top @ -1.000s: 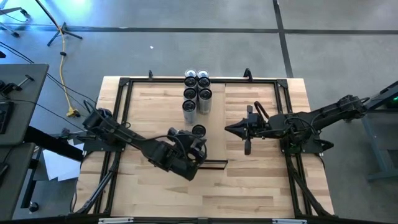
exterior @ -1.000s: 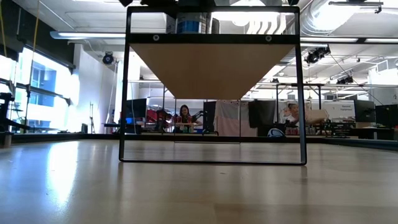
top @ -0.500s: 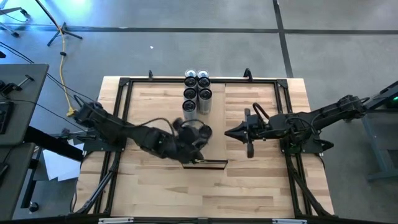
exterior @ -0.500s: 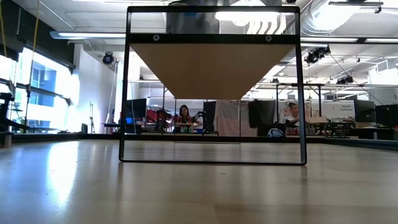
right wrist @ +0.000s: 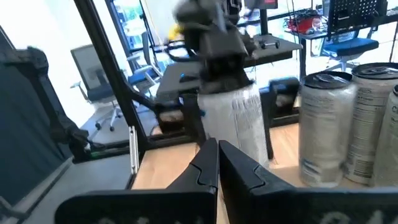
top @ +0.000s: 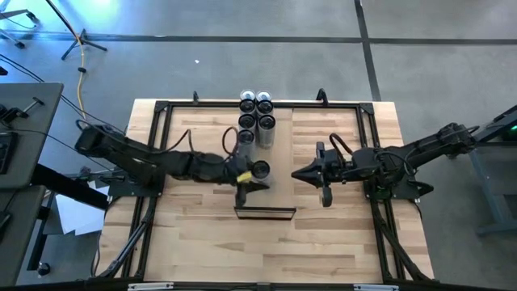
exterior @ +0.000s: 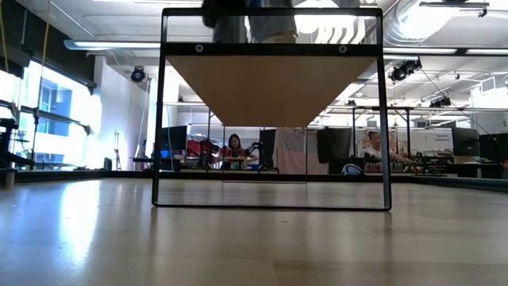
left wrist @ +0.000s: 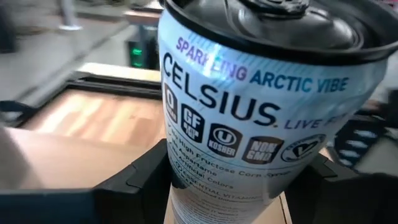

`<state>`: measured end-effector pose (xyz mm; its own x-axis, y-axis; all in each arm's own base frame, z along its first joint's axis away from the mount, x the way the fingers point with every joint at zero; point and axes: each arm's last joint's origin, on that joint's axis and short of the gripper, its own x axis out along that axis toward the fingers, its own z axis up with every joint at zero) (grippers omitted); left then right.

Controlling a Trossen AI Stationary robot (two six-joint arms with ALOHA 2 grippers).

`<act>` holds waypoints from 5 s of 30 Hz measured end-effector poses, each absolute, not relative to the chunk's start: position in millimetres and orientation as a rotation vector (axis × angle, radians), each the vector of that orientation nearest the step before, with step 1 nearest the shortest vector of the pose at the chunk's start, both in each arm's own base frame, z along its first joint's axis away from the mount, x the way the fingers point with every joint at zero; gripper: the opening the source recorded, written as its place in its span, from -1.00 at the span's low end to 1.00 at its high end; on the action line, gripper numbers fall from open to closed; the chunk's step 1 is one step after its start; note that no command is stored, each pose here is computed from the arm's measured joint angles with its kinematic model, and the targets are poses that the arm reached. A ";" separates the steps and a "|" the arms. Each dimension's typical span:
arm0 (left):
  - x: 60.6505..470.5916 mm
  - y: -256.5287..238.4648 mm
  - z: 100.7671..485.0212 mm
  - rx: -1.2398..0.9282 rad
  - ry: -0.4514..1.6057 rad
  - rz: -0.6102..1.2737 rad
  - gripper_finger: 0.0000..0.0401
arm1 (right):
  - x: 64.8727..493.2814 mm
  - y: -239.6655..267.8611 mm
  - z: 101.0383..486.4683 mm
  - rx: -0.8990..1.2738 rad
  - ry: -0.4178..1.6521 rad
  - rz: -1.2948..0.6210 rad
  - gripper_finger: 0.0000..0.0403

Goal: Place canned beverage on shelf
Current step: Put the white blue soda can on the shelf aligned with the other white blue soda can, then adjust the white blue soda can on the shelf

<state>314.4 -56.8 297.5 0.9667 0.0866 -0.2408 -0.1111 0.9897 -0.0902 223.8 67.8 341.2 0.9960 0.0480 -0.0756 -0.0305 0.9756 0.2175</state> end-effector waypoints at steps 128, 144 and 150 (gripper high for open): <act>198.7 23.6 411.0 -0.117 0.116 0.536 0.69 | 189.8 42.4 266.1 0.343 0.371 -0.290 0.97; 214.2 32.7 410.5 -0.232 0.038 0.584 0.69 | 163.8 33.2 225.6 0.136 0.265 -0.163 0.97; 223.4 32.7 405.6 -0.251 0.048 0.589 0.69 | 144.0 24.8 211.3 0.152 0.123 -0.149 0.97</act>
